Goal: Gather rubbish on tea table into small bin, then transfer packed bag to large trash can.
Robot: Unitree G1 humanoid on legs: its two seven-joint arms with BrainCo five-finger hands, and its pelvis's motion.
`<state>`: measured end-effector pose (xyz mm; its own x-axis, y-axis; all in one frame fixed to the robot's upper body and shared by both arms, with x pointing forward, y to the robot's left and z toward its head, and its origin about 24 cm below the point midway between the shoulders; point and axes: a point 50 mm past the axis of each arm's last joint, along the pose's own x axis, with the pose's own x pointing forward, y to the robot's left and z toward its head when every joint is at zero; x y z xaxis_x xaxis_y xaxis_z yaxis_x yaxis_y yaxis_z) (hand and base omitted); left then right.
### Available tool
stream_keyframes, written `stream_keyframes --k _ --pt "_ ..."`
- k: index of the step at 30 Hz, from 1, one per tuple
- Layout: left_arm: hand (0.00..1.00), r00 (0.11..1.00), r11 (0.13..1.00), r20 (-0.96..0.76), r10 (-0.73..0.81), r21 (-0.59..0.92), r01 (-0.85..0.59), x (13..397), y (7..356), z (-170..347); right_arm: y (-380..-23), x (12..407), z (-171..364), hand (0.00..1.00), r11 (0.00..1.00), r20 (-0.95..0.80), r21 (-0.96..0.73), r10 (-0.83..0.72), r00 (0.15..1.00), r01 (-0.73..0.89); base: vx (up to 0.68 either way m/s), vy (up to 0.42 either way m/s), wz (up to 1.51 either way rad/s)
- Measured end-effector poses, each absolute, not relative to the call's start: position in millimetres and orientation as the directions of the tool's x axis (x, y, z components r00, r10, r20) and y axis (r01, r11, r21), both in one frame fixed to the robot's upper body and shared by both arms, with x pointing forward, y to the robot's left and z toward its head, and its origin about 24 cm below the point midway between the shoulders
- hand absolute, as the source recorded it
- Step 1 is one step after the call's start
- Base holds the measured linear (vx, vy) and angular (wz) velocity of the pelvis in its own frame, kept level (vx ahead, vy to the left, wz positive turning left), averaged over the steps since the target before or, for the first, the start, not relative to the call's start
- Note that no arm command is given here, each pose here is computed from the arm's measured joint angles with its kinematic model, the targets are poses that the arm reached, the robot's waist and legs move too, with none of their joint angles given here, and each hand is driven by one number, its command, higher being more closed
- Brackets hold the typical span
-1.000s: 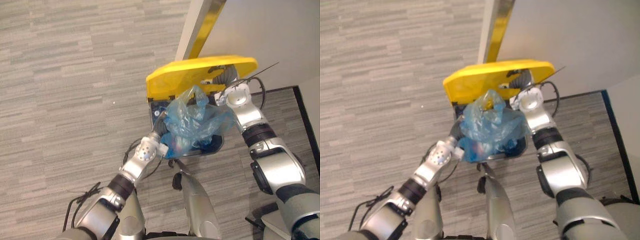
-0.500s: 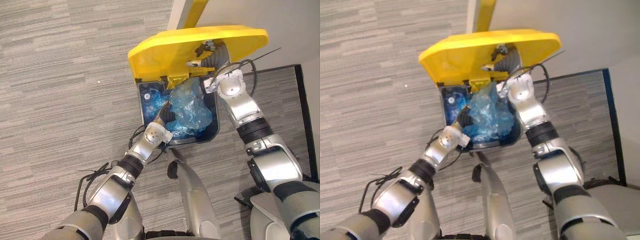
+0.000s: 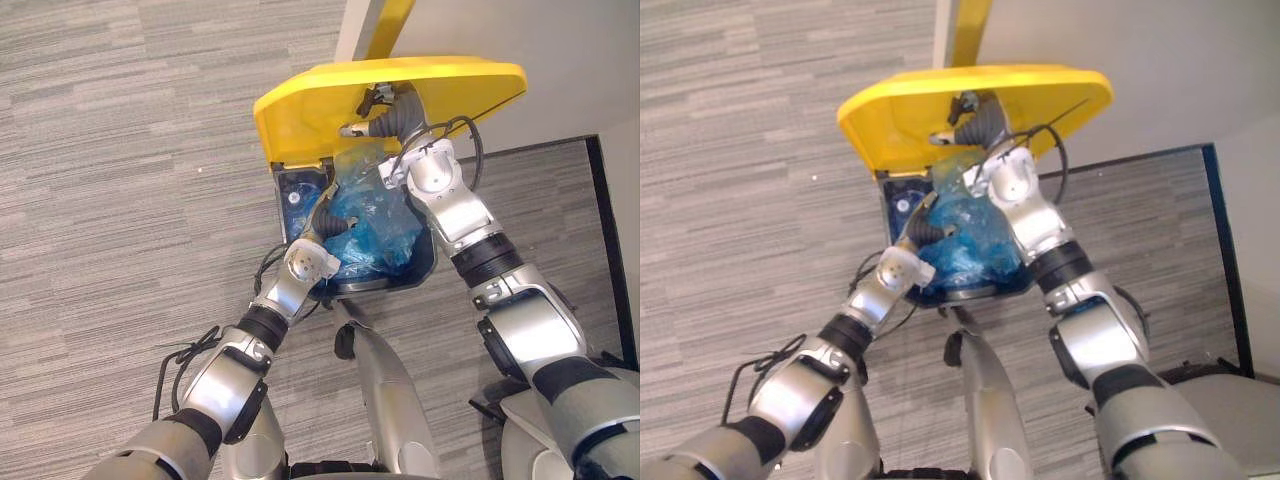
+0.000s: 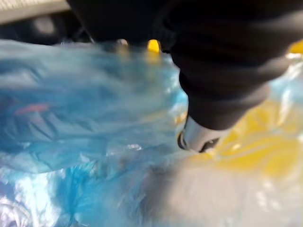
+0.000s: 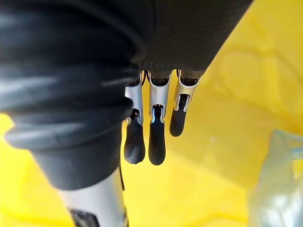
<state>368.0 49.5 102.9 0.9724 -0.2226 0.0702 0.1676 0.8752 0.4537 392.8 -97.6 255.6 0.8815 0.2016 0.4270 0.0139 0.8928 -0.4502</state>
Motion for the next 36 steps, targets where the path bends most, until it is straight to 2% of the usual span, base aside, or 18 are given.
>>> stream_keyframes --k 7,12,15,19,22,24,27,30,33,34,35,36 --pt "0.0 0.97 0.904 0.12 -0.21 0.403 0.145 354.1 65.9 99.3 -110.0 393.8 218.2 0.0 0.888 0.337 -0.46 0.181 0.924 -0.007 0.04 -0.029 0.13" --pt "0.0 0.992 0.946 0.079 -0.1 0.317 0.07 332.8 111.4 71.5 -142.4 392.4 161.5 0.0 0.872 0.183 -0.488 0.08 0.98 0.02 0.05 -0.018 0.16" --pt "0.0 1.0 0.962 0.0 0.007 0.274 -0.007 309.6 153.0 42.8 -167.4 383.4 130.5 0.0 0.881 0.103 -0.472 0.007 0.995 0.043 0.06 -0.015 0.11" --pt "0.0 0.981 0.97 -0.165 0.101 0.236 -0.06 272.6 186.9 -1.5 -190.2 364.6 84.3 0.0 0.878 -0.024 -0.476 -0.062 0.998 0.043 0.04 0.012 0.14" --pt "0.0 0.914 0.967 -0.364 0.177 0.237 -0.093 237.5 208.0 -49.6 -197.3 342.0 43.2 0.0 0.903 -0.138 -0.428 -0.106 0.985 0.037 -0.02 0.048 0.07" --pt "0.0 0.822 0.959 -0.511 0.252 0.245 -0.141 206.0 223.2 -82.4 -182.1 321.6 10.0 0.0 0.922 -0.231 -0.387 -0.085 0.969 -0.012 -0.05 0.072 -0.06" --pt "0.0 0.718 0.955 -0.634 0.287 0.246 -0.164 176.5 227.2 -108.5 -168.1 288.0 -30.1 0.0 0.942 -0.355 -0.33 -0.066 0.933 -0.059 -0.11 0.09 -0.08" --pt "0.0 0.681 0.952 -0.669 0.296 0.265 -0.152 167.5 228.1 -116.3 -159.4 256.8 -57.9 0.0 0.954 -0.442 -0.29 -0.063 0.895 -0.077 -0.16 0.017 0.0" --pt "0.0 0.652 0.945 -0.69 0.314 0.295 -0.143 159.8 233.1 -120.0 -159.9 201.4 -100.8 0.0 0.969 -0.605 -0.241 -0.113 0.788 -0.046 -0.04 -0.098 0.29" --pt "0.0 0.65 0.944 -0.691 0.316 0.298 -0.142 158.9 234.0 -120.1 -160.6 196.1 -104.6 0.0 0.971 -0.621 -0.236 -0.12 0.775 -0.038 -0.04 -0.13 -0.32" --pt "0.0 0.629 0.956 -0.722 0.289 0.251 -0.151 156.2 216.9 -127.0 -171.3 170.3 -124.2 0.0 0.973 -0.706 -0.229 -0.171 0.687 0.008 -0.04 -0.044 -0.52" --pt "0.0 0.622 0.961 -0.734 0.274 0.23 -0.152 153.5 209.0 -129.8 -178.0 163.8 -127.5 0.0 0.971 -0.72 -0.237 -0.194 0.666 0.027 -0.05 0.013 -0.71"
